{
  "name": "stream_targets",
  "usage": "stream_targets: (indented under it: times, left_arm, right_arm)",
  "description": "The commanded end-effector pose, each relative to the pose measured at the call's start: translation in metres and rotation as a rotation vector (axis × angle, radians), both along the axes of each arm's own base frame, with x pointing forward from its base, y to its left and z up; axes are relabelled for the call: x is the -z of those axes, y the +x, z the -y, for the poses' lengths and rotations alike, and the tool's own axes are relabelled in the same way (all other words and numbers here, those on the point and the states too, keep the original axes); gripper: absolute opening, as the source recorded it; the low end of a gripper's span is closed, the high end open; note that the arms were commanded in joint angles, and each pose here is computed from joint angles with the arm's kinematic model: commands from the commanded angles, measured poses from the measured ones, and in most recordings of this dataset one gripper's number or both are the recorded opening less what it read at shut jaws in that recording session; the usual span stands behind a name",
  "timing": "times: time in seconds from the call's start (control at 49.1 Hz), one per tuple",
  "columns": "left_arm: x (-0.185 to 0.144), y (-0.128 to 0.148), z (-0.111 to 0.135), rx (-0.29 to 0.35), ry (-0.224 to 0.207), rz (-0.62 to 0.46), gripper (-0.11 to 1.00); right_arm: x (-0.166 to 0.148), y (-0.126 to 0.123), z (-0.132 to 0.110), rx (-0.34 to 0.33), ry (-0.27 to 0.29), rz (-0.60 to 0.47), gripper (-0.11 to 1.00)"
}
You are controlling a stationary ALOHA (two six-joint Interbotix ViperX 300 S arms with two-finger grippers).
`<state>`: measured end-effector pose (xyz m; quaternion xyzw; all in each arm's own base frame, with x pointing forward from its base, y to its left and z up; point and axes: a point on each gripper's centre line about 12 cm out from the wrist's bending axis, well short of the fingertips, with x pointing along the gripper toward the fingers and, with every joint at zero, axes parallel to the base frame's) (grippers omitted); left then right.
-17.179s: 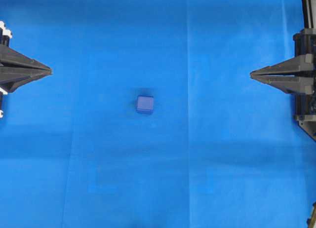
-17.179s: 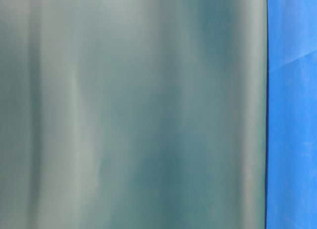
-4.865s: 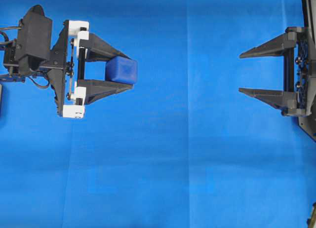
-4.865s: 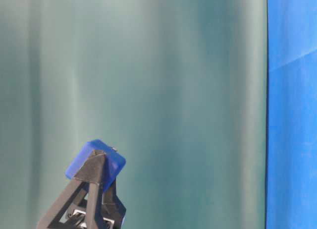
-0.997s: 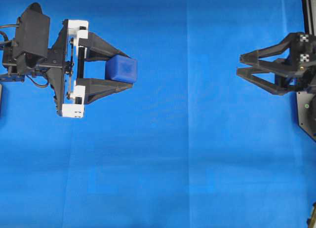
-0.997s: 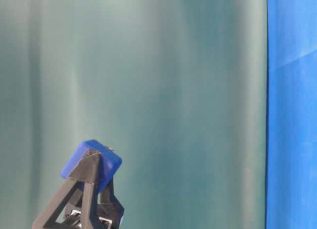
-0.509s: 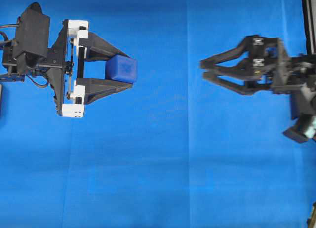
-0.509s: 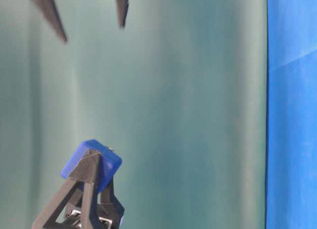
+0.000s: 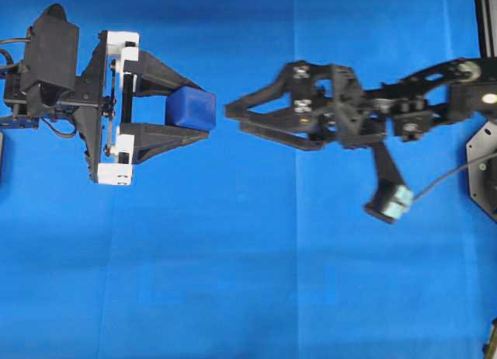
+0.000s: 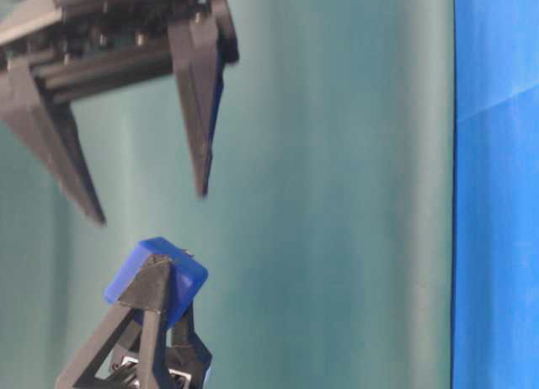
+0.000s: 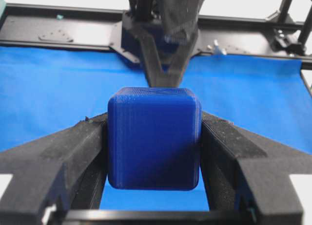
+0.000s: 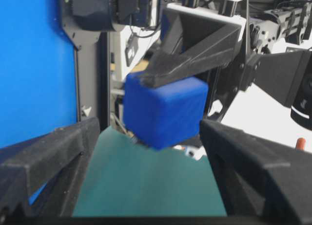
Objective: Handover the blue block to the right arm after grasping it with the left arm, then place it in the designated position.
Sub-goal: 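Move the right gripper toward the left gripper around the cube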
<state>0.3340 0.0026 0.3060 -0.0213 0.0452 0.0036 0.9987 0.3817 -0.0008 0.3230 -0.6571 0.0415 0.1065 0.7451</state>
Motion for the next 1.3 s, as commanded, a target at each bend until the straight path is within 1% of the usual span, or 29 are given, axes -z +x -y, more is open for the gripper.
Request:
stream_targets:
  times: [0.0,0.285,0.427,0.692,0.814,0.855,0.896,0.957,1.018,1.038,1.282]
  left_arm:
    - [-0.010,-0.002,0.000,-0.001,0.000,0.031,0.46]
    - [-0.010,-0.002,-0.001,-0.002,-0.003,0.032,0.46]
    - [-0.010,-0.002,-0.001,-0.002,-0.003,0.031,0.46]
    - [-0.009,-0.002,-0.001,-0.002,-0.001,0.026,0.46]
    - [-0.009,-0.002,-0.001,-0.002,-0.001,0.025,0.46]
    - [-0.009,-0.002,-0.001,-0.002,-0.001,0.026,0.46]
    - [-0.009,-0.002,-0.001,-0.002,-0.001,0.026,0.46]
    - [-0.009,-0.002,-0.001,-0.002,-0.001,0.026,0.46]
    - [-0.010,-0.002,-0.001,-0.002,-0.001,0.028,0.46]
    - [-0.009,-0.002,-0.001,-0.002,-0.001,0.026,0.46]
    - [-0.010,-0.001,-0.001,-0.002,0.002,0.026,0.46]
  right_arm:
    - [-0.016,0.012,0.000,-0.005,0.002,0.041,0.95]
    - [-0.022,0.044,0.002,-0.005,0.002,0.055,0.95]
    - [-0.023,0.053,0.002,-0.005,0.000,0.060,0.95]
    - [-0.023,0.056,0.003,-0.001,-0.001,0.059,0.95]
    - [-0.022,0.055,0.006,0.020,-0.004,0.049,0.94]
    - [-0.021,0.055,0.007,0.032,-0.006,0.042,0.91]
    - [-0.020,0.055,0.009,0.050,-0.007,0.030,0.84]
    - [-0.019,0.055,0.012,0.077,-0.002,0.019,0.69]
    - [-0.019,0.055,0.013,0.090,-0.001,0.014,0.51]
    - [-0.018,0.055,0.014,0.094,0.000,0.010,0.47]
    - [-0.019,0.055,0.013,0.091,0.014,0.015,0.47]
